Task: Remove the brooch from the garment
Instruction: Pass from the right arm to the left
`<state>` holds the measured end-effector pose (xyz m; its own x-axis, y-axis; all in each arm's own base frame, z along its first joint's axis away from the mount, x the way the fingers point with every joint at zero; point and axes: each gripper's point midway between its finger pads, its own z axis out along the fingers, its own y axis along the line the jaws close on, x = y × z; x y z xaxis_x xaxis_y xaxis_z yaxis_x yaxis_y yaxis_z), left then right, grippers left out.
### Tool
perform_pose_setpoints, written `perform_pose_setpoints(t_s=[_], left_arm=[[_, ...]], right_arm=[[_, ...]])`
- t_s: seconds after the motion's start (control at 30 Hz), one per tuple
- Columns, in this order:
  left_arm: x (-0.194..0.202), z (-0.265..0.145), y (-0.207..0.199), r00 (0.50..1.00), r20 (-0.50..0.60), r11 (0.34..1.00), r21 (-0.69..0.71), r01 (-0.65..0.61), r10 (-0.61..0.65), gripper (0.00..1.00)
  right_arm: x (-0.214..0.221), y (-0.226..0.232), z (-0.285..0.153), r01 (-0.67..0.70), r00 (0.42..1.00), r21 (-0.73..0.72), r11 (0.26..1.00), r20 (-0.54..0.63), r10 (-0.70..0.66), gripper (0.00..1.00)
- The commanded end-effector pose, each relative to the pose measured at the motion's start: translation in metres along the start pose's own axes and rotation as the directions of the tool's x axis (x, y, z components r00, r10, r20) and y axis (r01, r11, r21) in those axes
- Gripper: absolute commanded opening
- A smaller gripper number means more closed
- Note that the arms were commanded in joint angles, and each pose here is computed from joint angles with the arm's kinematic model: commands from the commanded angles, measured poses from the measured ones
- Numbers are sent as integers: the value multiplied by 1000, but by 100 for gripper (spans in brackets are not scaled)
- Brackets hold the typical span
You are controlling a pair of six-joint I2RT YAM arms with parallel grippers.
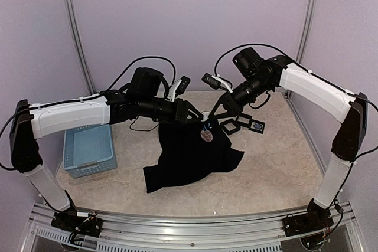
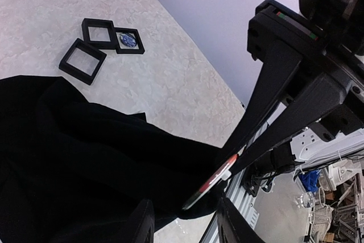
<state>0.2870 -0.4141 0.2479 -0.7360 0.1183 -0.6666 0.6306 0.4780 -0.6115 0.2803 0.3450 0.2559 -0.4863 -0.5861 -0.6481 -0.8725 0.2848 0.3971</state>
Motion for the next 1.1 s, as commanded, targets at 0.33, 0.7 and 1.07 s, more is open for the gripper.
perform_pose_setpoints(t_s=[0.33, 0.7, 1.07], left_arm=[[-2, 12, -11, 1000, -20, 999, 47, -20, 21, 23], [2, 11, -15, 999, -33, 998, 65, -22, 24, 0], [-5, -9, -17, 998, 69, 997, 72, 10, -15, 0]], right_arm=[[-5, 12, 4, 13, 1000, -58, 998, -1, -13, 0], [-11, 9, 4, 20, 999, -43, 999, 30, -19, 5], [-45, 8, -30, 38, 972, -64, 997, 232, -22, 54]])
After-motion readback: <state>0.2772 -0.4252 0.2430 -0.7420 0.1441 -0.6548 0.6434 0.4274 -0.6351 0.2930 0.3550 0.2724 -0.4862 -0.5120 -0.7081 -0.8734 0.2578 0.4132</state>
